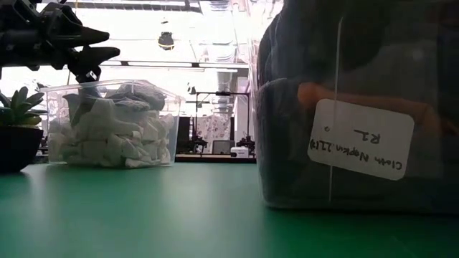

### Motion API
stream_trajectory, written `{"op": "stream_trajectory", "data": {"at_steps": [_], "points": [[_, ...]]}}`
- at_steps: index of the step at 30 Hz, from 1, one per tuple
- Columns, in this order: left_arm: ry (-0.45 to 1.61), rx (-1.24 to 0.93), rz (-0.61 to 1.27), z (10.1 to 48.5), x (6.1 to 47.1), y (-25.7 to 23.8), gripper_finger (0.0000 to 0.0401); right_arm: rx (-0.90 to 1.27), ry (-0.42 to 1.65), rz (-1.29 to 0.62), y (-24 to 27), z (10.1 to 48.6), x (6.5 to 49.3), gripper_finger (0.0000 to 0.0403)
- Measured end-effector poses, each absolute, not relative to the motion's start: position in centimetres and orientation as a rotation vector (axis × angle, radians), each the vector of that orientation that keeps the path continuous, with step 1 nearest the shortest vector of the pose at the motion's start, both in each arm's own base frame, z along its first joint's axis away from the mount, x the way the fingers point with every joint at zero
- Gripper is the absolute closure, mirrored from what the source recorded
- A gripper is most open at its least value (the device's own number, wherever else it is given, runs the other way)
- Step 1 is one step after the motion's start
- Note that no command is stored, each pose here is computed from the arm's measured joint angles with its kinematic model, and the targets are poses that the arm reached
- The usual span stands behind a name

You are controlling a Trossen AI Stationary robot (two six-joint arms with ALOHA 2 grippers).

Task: Sort towels by color in basket
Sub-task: Adjust the gray checkered towel

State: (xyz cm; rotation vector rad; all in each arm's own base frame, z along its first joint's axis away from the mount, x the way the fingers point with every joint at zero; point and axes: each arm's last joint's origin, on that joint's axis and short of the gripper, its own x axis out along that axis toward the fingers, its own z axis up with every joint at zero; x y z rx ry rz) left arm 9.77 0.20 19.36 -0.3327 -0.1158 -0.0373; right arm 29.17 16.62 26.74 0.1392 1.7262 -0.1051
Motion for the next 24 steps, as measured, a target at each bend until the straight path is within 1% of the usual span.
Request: {"op": "stream_trajectory", "data": {"at_steps": [5, 11, 14, 16, 19, 24], "points": [[-0.116, -0.332, -0.037, 19.4, 9.8, 0.2, 0.0272, 0.138, 1.703, -0.080, 17.0, 29.9, 28.9, 0.0127], [-0.116, -0.333, -0.037, 19.4, 9.8, 0.2, 0.0272, 0.198, 1.573, 0.002, 17.0, 34.2, 27.4, 0.0127], [-0.117, -0.332, -0.037, 19.4, 9.8, 0.2, 0.0272, 0.247, 1.438, -0.013, 16.9, 35.9, 26.9, 0.0126], [-0.117, -0.332, -0.037, 19.4, 9.8, 0.2, 0.0272, 0.281, 1.362, -0.048, 16.9, 36.2, 27.2, 0.0126], [-0.117, -0.332, -0.037, 19.4, 9.8, 0.2, 0.0272, 0.284, 1.341, -0.023, 18.1, 35.4, 28.1, 0.0126], [-0.120, -0.332, -0.032, 19.4, 9.8, 0.2, 0.0272, 0.063, 1.338, 0.110, 20.2, 33.8, 28.4, 0.0131]]}}
